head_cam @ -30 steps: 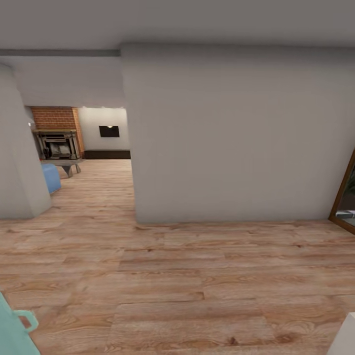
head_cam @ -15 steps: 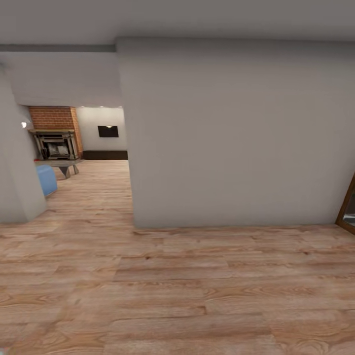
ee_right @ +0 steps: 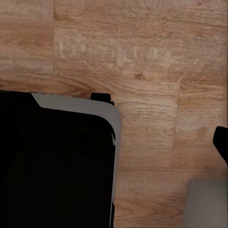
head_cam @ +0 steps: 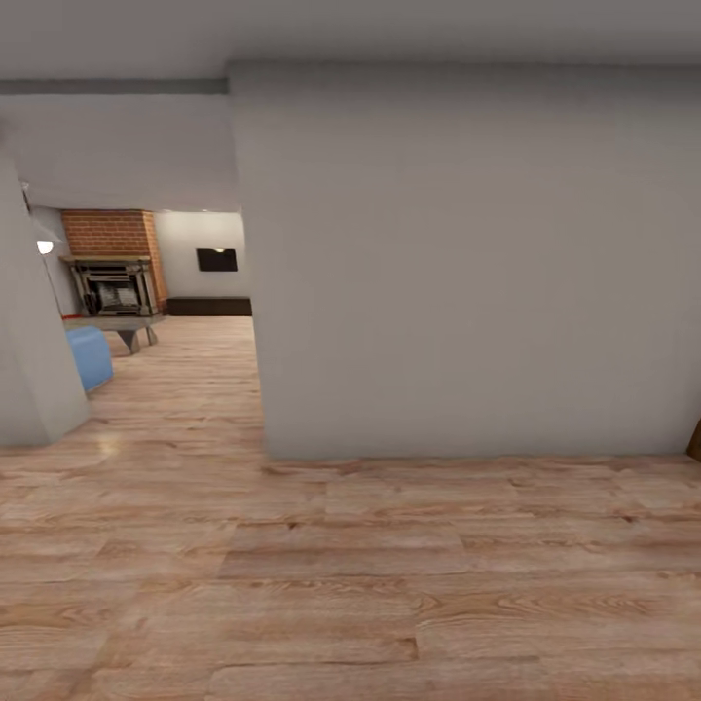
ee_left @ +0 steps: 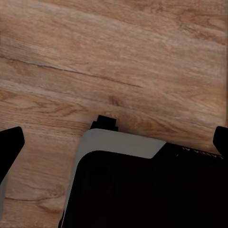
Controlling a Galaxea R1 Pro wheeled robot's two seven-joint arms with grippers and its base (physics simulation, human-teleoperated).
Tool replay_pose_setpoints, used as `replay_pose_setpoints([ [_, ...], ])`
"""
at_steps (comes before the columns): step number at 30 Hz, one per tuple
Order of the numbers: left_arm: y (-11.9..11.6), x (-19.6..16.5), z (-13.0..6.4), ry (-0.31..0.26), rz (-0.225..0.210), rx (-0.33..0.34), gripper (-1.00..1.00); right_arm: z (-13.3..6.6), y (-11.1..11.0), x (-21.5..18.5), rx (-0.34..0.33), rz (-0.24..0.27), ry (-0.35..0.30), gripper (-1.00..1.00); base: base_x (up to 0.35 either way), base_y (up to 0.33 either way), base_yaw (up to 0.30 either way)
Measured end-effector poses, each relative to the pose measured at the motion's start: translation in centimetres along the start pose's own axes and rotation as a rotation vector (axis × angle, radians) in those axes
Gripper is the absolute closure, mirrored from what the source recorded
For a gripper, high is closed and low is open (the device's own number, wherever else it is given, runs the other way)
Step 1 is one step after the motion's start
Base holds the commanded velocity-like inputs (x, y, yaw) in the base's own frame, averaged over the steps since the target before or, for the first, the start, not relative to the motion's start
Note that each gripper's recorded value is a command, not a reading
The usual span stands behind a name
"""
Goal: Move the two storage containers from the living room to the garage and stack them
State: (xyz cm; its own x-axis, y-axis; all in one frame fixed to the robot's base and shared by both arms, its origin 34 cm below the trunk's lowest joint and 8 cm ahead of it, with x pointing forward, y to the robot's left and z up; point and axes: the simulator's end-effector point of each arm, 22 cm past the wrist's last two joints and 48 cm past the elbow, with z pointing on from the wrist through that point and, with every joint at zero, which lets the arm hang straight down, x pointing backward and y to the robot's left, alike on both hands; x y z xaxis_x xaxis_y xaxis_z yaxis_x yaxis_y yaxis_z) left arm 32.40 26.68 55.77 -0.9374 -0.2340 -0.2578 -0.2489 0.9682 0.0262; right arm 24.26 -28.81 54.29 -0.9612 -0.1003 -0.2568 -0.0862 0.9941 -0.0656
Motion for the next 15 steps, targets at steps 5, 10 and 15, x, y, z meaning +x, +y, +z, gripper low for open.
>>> replay_pose_setpoints([
  [5, 0.2, 0.3, 0.0, 0.004, 0.001, -0.005, -1.0, 0.0, 0.1, 0.0, 0.0, 0.02, 0.0, -1.0, 0.322, 0.0, 0.25],
  [10, 0.8, 0.7, 0.0, 0.014, 0.006, -0.019, -1.0, 0.0, 0.3, -0.2, -0.002, 0.028, -0.003, -1.0, 0.322, 0.0, 0.263],
  [15, 1.0, 1.3, 0.0, 0.022, 0.011, -0.022, -1.0, 0.0, 0.4, -0.4, -0.005, 0.028, -0.008, -1.0, 0.322, 0.0, 0.264],
])
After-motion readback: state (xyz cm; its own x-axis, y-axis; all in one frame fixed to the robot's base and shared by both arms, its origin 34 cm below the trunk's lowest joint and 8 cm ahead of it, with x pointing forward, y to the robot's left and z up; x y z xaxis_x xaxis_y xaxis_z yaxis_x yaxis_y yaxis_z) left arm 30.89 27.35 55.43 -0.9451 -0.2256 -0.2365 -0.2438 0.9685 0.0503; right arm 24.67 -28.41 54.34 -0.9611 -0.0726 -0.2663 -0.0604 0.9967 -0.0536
